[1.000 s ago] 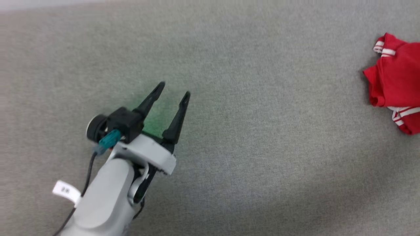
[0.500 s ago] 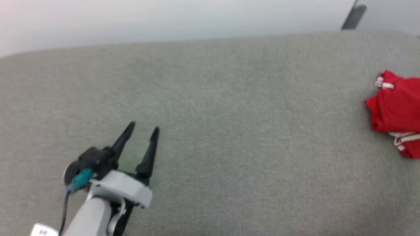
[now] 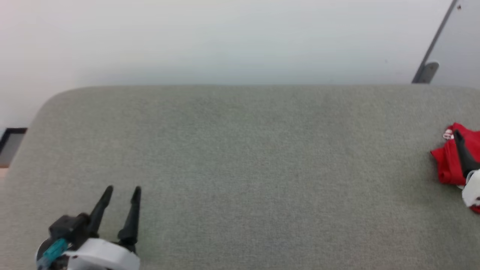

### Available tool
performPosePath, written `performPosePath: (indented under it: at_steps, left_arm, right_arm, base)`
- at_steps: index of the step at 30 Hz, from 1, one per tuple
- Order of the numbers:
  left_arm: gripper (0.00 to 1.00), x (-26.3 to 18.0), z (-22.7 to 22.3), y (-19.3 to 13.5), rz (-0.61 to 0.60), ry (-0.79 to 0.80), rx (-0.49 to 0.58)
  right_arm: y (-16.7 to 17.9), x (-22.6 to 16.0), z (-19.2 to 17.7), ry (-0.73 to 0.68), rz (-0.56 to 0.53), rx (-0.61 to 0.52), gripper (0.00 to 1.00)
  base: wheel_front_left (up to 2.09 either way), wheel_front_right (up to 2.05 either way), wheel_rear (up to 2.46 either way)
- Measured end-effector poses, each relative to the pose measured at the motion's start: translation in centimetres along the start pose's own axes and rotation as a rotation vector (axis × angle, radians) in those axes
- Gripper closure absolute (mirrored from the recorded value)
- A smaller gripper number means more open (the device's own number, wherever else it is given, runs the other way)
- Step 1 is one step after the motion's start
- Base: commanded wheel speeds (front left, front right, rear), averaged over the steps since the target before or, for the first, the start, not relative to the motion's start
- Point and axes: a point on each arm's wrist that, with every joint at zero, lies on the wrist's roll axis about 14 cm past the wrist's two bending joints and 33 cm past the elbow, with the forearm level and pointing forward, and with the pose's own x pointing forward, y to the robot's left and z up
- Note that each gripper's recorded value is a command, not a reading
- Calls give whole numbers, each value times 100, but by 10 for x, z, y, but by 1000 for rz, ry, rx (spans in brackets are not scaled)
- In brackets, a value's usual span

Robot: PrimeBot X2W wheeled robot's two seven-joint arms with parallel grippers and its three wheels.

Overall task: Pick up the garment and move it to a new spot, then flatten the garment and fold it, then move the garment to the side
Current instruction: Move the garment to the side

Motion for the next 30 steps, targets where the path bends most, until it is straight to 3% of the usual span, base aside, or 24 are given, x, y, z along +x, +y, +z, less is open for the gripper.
performPosePath:
  at_steps: [12,30]
  left_arm:
    - [0,-37,17,29,100,-49,8]
    - [0,-46,14,35,114,-37,24]
  right_arm:
    - [37,-34,-7,-81,43,43,0]
    - [61,-71,-28,-100,14,100,0]
  base:
    - [0,0,0]
    - [0,0,0]
